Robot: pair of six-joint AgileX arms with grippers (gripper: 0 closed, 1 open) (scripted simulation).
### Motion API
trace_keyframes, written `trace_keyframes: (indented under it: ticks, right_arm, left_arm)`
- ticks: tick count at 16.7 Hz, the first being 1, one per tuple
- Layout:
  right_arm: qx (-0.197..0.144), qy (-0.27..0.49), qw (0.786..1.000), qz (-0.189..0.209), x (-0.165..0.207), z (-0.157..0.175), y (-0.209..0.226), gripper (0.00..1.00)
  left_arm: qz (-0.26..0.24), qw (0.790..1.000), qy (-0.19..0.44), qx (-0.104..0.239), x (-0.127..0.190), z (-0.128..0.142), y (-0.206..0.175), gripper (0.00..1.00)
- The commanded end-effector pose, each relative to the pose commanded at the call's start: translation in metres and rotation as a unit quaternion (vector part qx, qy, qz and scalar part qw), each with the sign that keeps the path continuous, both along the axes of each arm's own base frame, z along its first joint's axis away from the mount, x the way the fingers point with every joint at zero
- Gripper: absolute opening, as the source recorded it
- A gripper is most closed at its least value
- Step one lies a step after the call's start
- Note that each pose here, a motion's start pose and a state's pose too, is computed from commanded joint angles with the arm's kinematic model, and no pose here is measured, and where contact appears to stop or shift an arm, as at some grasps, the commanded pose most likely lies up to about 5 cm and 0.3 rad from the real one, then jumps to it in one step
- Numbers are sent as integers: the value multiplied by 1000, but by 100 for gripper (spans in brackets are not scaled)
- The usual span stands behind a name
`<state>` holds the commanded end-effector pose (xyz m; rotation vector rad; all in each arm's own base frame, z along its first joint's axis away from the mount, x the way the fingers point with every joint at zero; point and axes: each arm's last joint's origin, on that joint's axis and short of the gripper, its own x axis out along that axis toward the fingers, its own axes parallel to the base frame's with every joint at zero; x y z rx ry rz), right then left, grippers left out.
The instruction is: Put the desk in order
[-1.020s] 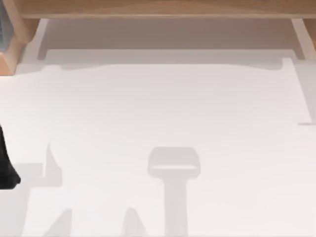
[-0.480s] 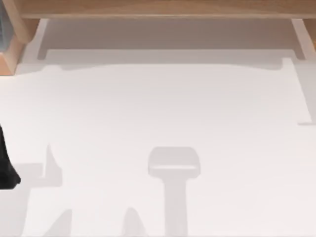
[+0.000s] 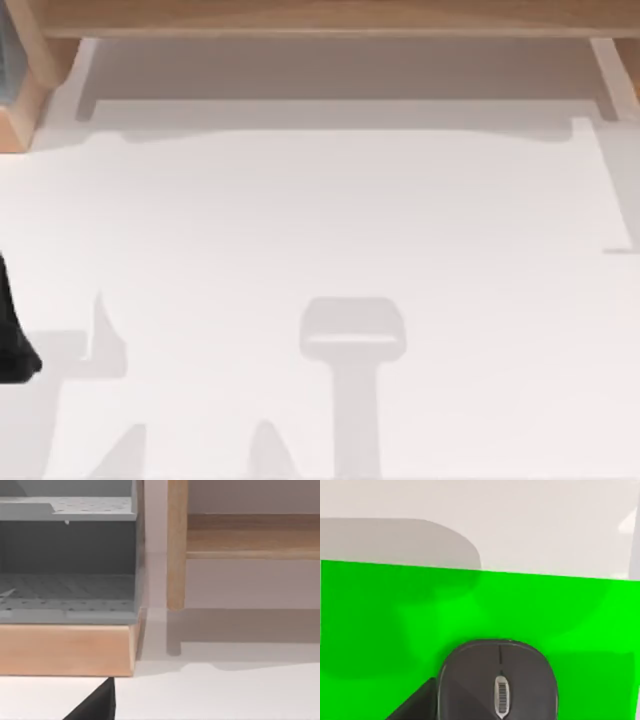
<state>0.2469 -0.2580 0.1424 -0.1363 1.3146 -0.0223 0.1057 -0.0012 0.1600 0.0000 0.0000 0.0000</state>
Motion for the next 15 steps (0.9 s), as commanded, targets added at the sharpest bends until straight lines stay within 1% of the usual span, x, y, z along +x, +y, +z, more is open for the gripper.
trace_keyframes:
  ticks: [2,4,7,9,11,13,15]
  right_arm:
    - [-35,-45,998,19,2,-2,-5,100]
    - [-77,-95,992,44,4,-4,-10,100]
    - [-151,-170,970,90,4,-9,-16,100]
    - [-206,-217,946,125,4,-12,-18,100]
    - [-261,-259,915,163,2,-15,-17,100]
    - [-316,-296,878,202,0,-18,-12,100]
    - [-367,-326,837,242,-4,-22,-5,100]
  left_arm:
    - [0,1000,0,0,0,0,0,100]
    - [0,1000,0,0,0,0,0,100]
    - [0,1000,0,0,0,0,0,100]
    - [0,1000,0,0,0,0,0,100]
    - [0,1000,0,0,0,0,0,100]
    - [0,1000,0,0,0,0,0,100]
    - [0,1000,0,0,0,0,0,100]
